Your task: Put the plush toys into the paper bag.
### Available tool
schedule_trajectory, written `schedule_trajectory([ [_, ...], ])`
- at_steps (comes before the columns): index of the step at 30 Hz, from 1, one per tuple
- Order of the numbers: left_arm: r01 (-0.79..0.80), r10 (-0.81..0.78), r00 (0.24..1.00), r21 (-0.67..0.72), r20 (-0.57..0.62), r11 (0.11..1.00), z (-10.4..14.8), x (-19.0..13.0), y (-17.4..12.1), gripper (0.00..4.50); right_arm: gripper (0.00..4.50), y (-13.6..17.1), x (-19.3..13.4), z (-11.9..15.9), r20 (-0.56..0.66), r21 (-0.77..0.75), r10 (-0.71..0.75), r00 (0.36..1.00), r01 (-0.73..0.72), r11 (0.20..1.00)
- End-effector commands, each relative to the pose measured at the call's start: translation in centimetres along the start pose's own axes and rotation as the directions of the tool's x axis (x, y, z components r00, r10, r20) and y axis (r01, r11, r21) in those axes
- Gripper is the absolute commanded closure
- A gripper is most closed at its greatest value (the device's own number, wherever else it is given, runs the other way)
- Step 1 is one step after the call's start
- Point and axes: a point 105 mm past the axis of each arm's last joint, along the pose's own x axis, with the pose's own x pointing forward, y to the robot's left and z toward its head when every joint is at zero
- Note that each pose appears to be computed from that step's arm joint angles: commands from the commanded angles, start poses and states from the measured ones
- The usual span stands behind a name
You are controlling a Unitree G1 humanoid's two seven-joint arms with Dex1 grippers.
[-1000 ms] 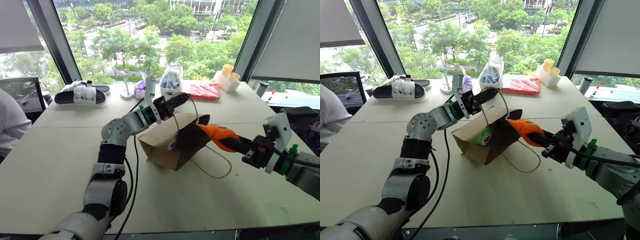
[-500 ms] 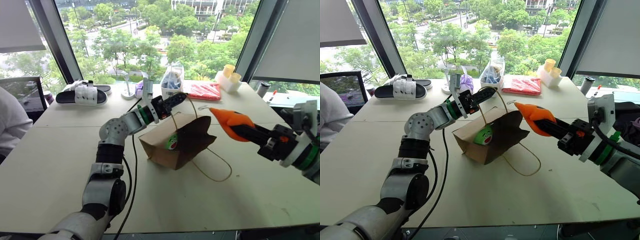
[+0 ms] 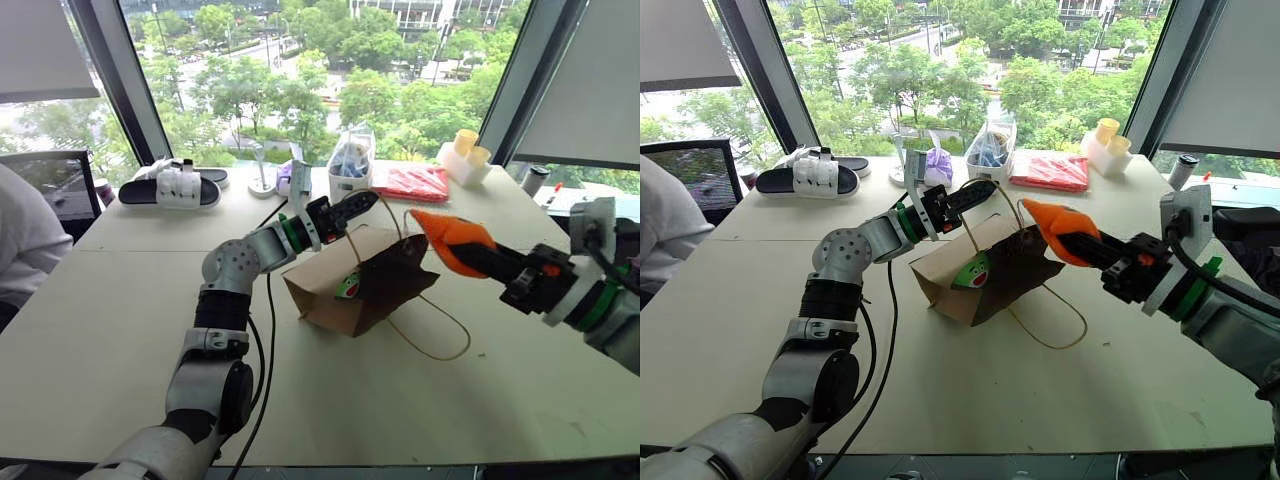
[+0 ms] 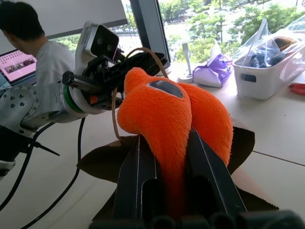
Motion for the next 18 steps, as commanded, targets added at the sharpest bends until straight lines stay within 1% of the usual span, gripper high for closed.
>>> schedule_trajectory([
  [1, 0.040, -0.041, 0.999, 0.026, 0.029, 0.999, 1.0, 0.3, -1.2, 4.50, 4.49, 0.6, -0.6, 0.6, 0.033, -0.011, 0.023, 0.999, -0.023, 1.000],
  [6, 0.041, -0.041, 0.999, 0.026, 0.029, 0.999, 1.1, 0.3, -1.1, 4.50, 4.49, 1.0, -1.1, 0.0, 0.012, 0.014, 0.031, 0.999, -0.031, 0.999],
  [11, 0.051, -0.052, 0.998, 0.019, 0.032, 0.999, 1.3, 0.5, -1.3, 4.50, 4.49, 1.2, -1.1, -2.4, -0.085, 0.026, 0.027, 0.996, -0.025, 0.999],
  [15, 0.057, -0.058, 0.998, 0.015, 0.029, 0.998, 1.4, 0.5, -1.5, 4.50, 4.49, 0.6, -1.4, -3.6, -0.140, 0.009, -0.009, 0.990, 0.010, 1.000],
  [18, 0.062, -0.062, 0.998, 0.011, 0.019, 0.998, 1.2, 0.4, -1.6, 4.50, 4.49, 0.2, -1.0, -4.1, -0.162, -0.008, -0.016, 0.987, 0.015, 1.000],
])
